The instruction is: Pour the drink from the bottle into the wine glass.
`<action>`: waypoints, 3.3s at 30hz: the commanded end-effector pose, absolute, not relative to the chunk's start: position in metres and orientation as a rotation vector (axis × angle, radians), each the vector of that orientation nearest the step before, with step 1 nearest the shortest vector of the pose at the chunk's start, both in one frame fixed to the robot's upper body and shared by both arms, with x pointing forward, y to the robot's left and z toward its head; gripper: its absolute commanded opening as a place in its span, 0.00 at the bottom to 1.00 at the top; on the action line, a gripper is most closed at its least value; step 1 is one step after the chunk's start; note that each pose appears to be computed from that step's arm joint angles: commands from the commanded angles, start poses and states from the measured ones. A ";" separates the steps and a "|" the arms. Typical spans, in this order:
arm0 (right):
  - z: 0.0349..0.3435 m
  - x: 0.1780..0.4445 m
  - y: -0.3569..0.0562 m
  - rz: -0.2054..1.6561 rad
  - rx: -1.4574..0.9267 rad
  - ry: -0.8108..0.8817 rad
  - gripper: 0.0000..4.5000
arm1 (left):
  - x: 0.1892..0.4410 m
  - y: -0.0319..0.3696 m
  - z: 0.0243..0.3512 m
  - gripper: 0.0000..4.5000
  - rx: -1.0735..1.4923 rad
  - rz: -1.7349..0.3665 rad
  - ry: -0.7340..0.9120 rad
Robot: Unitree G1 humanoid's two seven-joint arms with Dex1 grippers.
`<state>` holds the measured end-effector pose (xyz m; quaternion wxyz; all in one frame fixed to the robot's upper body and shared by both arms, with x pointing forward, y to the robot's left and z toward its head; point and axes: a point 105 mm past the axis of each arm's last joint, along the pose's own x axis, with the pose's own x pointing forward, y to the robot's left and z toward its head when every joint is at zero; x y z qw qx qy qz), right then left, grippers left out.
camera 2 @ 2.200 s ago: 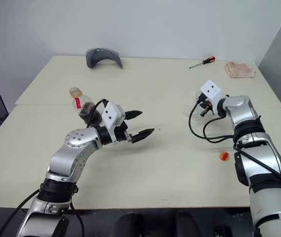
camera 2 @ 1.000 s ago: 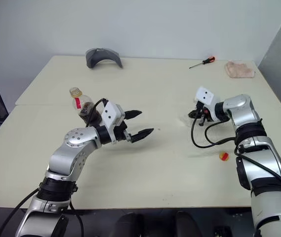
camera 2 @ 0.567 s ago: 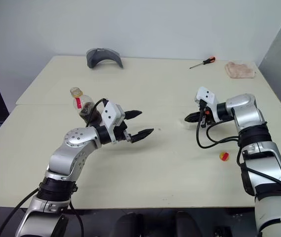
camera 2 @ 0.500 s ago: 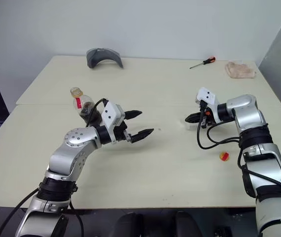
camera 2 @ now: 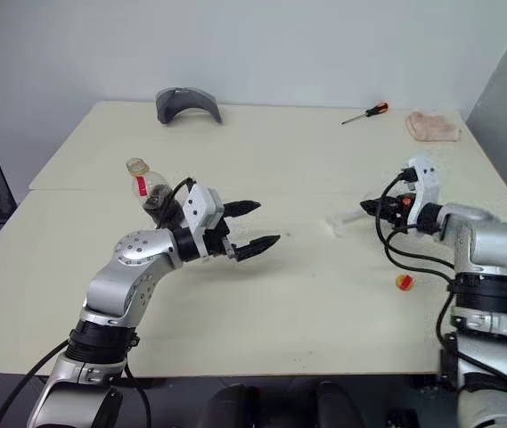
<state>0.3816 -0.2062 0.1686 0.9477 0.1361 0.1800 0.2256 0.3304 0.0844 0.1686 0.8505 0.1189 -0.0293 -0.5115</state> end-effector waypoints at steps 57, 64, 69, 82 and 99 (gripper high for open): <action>0.193 0.399 -0.125 0.503 0.132 0.070 0.03 | 0.324 0.091 0.176 1.00 0.283 -1.041 -0.095; 0.161 0.392 -0.083 0.550 -0.208 -0.248 0.03 | 0.328 0.102 0.173 1.00 0.258 -0.935 -0.103; 0.154 0.403 -0.059 0.578 -0.129 -0.309 0.03 | 0.328 0.117 0.172 1.00 0.255 -0.861 -0.097; 0.141 0.432 -0.046 0.526 -0.088 -0.249 0.03 | 0.324 0.133 0.181 1.00 0.235 -0.786 -0.097; 0.118 0.430 -0.090 0.477 -0.142 -0.203 0.56 | 0.330 0.127 0.193 1.00 0.226 -0.819 -0.120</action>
